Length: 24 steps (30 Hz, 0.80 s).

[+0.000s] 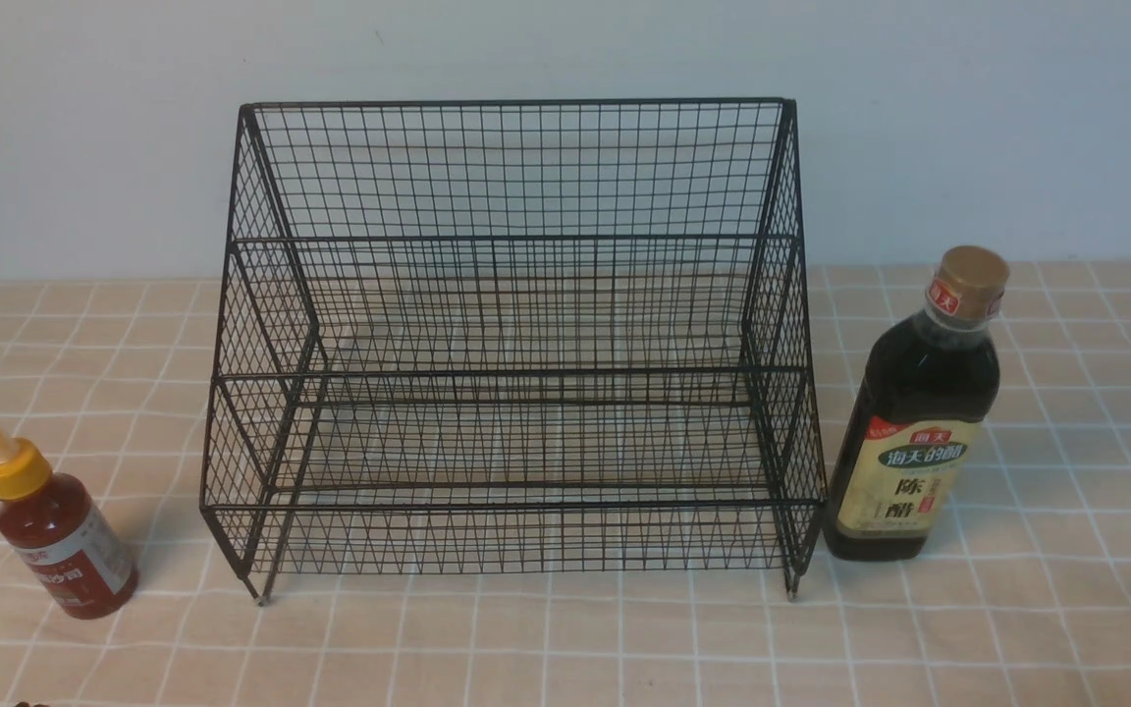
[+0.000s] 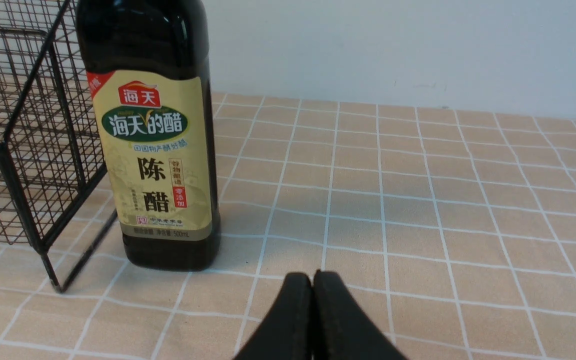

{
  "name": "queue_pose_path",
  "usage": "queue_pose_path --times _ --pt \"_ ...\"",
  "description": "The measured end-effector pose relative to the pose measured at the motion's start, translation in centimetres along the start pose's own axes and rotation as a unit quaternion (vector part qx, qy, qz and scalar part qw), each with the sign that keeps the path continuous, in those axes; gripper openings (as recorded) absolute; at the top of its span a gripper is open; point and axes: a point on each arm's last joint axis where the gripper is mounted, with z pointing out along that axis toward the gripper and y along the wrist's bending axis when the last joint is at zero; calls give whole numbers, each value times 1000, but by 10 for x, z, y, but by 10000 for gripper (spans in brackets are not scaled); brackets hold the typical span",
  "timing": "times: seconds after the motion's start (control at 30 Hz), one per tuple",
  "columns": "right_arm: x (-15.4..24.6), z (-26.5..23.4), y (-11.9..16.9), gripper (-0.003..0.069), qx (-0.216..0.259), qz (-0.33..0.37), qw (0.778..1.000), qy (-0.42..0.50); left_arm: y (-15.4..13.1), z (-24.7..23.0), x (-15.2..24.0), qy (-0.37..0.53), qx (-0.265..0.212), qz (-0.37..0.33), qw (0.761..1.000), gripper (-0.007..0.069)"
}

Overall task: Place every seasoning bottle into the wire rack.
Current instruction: Use the right arm to grab the condiment bottle closest to it

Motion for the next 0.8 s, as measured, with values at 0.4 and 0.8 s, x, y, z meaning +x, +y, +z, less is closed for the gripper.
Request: queue_pose_path --times 0.4,0.8 --pt "-14 -1 -1 -15 2 71 994 -86 0 0 0 0 0 0 1000 -7" --pt "-33 -7 -12 -15 24 217 954 -206 0 0 0 0 0 0 1000 -7"
